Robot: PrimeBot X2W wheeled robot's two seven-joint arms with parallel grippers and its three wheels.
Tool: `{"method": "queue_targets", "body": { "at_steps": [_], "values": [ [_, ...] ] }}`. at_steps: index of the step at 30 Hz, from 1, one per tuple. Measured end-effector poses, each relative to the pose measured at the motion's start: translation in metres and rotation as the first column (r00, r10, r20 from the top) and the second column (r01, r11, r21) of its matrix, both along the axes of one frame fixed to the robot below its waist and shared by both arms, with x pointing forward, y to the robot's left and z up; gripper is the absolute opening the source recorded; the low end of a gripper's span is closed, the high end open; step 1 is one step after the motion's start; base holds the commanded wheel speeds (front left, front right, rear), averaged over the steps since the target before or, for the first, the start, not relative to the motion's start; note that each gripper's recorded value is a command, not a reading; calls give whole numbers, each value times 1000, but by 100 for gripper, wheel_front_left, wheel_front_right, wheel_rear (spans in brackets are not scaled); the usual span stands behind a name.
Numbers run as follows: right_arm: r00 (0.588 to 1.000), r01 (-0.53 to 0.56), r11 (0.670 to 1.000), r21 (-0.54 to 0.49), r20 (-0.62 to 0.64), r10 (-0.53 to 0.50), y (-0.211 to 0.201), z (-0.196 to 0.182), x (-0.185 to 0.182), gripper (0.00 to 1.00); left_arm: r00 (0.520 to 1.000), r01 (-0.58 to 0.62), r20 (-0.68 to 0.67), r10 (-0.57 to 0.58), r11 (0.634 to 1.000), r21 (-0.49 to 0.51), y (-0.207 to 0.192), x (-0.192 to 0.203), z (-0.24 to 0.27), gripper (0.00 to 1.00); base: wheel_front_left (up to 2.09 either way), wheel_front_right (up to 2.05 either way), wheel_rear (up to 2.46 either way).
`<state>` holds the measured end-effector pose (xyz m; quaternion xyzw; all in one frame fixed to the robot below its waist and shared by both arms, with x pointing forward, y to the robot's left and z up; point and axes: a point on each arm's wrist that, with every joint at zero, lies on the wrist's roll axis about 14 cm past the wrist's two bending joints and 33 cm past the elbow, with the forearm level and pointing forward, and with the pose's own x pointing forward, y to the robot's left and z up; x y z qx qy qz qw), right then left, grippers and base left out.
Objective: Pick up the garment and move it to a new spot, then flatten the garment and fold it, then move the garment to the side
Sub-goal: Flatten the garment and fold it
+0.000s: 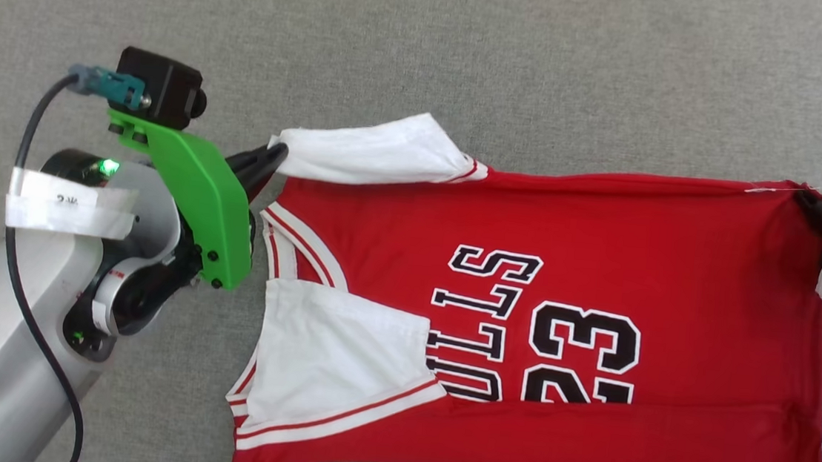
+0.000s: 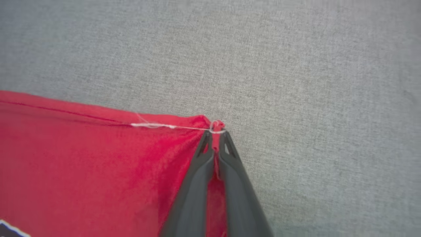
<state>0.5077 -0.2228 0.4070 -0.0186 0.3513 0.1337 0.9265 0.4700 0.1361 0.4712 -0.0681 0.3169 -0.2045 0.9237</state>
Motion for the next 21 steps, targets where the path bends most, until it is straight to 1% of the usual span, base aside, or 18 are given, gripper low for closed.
{"method": "queue_targets", "body": {
  "at_steps": [6,7,8,17,18,21],
  "values": [
    [991,40,998,46,124,-45,-8,25,-8,0,1000,-15,12,16,1000,-27,0,-16,10,0,0,0,0],
    [987,49,997,59,150,-57,-9,30,-9,0,1000,-18,15,18,999,-31,-1,-19,11,0,0,0,0],
    [976,67,994,88,200,-83,-12,37,-18,0,999,-30,23,32,998,-48,-1,-30,15,0,0,0,0],
    [955,67,988,138,279,-104,-8,46,-54,0,998,-58,-37,56,996,-67,2,-80,-1,0,0,0,0],
    [951,64,986,155,289,-107,-6,47,-67,0,995,-74,-72,68,994,-82,2,-98,-11,0,0,0,0],
    [954,60,984,168,281,-106,-3,45,-79,0,992,-90,-100,80,991,-100,1,-111,-18,0,0,0,0]
  ]
}}
